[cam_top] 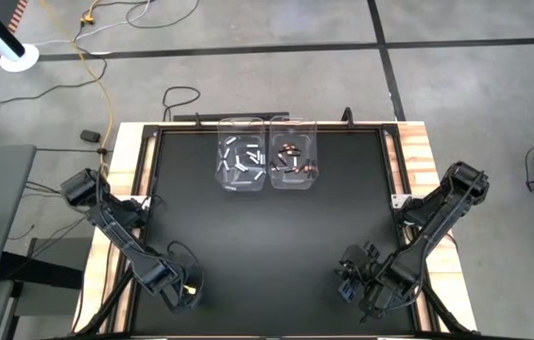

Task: Sort batteries
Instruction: Put the black battery into the right transparent bin

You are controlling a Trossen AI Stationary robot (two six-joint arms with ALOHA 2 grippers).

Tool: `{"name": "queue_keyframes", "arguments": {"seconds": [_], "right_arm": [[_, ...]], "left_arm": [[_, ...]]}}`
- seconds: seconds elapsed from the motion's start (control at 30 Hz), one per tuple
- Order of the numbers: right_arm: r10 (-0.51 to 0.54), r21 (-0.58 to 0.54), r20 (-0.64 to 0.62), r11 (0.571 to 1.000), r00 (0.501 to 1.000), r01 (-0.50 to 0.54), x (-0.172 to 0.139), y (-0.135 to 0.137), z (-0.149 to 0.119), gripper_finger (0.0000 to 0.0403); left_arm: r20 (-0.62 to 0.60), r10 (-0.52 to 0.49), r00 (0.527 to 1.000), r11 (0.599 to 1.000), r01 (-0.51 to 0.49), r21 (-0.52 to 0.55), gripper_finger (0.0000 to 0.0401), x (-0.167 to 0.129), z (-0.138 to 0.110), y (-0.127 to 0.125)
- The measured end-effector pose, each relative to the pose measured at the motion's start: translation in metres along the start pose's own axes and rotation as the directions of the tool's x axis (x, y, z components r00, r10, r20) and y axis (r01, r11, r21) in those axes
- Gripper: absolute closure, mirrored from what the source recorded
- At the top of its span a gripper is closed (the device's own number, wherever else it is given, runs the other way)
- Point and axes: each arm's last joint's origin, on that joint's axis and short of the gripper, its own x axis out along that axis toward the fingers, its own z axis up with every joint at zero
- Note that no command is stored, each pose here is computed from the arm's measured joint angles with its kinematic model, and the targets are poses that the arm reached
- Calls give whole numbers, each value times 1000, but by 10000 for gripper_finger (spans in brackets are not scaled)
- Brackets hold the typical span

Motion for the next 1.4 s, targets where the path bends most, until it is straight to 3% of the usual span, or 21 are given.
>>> {"name": "queue_keyframes", "arguments": {"seconds": [0.37, 0.7, 1.07, 1.4], "right_arm": [[0, 0, 0, 1000, 1000, 0, 0, 0, 0, 239], [1, 1, 0, 1000, 1000, -1, 0, 0, 0, 239], [12, 10, 0, 1000, 1000, -12, 0, 1, 0, 239], [12, 9, 0, 1000, 1000, -12, 0, 1, 0, 239]], "left_arm": [[90, 88, 992, 996, -89, 5, 299, -2, 28, 4], [201, 70, 977, 995, -83, 58, 299, -9, 60, 2], [197, 62, 978, 992, -81, 94, 299, -12, 88, 0], [196, 59, 979, 992, -80, 100, 299, -15, 98, 0]]}}
